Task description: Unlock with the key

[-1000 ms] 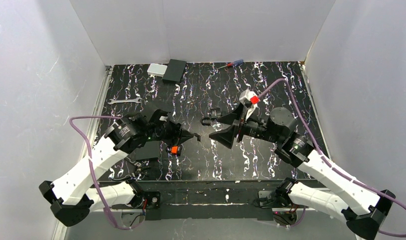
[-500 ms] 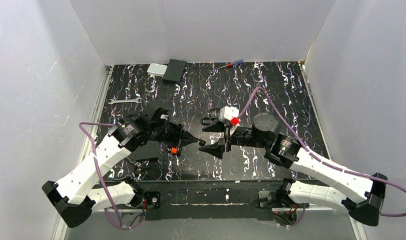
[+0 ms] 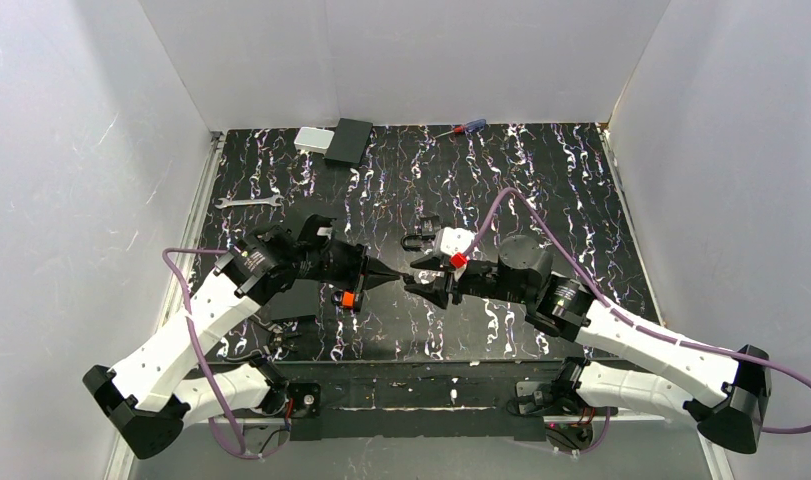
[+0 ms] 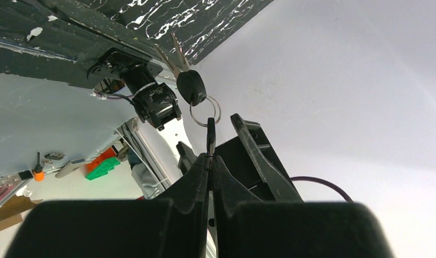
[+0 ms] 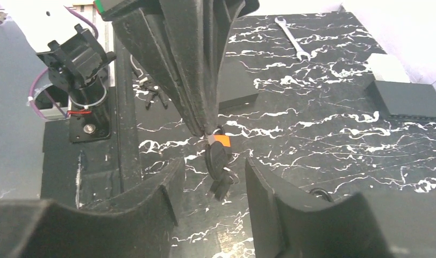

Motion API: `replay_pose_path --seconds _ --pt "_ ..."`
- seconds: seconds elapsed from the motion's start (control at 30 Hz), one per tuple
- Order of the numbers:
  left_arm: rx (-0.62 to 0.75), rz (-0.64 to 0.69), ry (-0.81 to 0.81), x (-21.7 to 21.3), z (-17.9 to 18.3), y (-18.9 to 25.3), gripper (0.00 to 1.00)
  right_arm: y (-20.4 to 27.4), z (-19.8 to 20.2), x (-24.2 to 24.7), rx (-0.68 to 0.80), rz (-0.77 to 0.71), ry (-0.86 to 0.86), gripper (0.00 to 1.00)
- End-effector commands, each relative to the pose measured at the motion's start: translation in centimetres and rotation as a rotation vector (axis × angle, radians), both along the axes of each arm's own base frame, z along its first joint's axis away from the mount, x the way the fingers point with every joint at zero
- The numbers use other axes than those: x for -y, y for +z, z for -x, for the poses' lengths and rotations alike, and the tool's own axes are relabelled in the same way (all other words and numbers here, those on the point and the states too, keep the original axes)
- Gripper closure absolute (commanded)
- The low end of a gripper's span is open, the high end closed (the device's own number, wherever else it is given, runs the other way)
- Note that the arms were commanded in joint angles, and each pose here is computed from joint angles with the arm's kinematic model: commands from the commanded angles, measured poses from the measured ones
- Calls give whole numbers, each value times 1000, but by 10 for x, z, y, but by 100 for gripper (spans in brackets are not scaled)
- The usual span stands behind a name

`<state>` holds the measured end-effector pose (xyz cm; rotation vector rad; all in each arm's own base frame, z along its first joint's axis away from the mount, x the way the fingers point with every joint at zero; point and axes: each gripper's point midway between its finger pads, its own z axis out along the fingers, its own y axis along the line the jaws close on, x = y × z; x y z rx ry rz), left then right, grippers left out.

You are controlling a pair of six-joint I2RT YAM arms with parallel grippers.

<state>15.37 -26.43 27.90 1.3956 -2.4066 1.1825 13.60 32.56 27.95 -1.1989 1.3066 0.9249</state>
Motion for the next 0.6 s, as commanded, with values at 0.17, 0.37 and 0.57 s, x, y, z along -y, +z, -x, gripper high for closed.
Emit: replay_pose_path --seconds 0.17,0.37,0.57 --pt "-16 81 -8 4 3 14 100 28 -17 2 129 -73 -77 57" --pt "-27 113 -14 7 3 17 100 28 -18 0 128 -75 -77 59" --pt "-36 141 -2 7 2 21 100 30 -22 1 141 -80 -93 64"
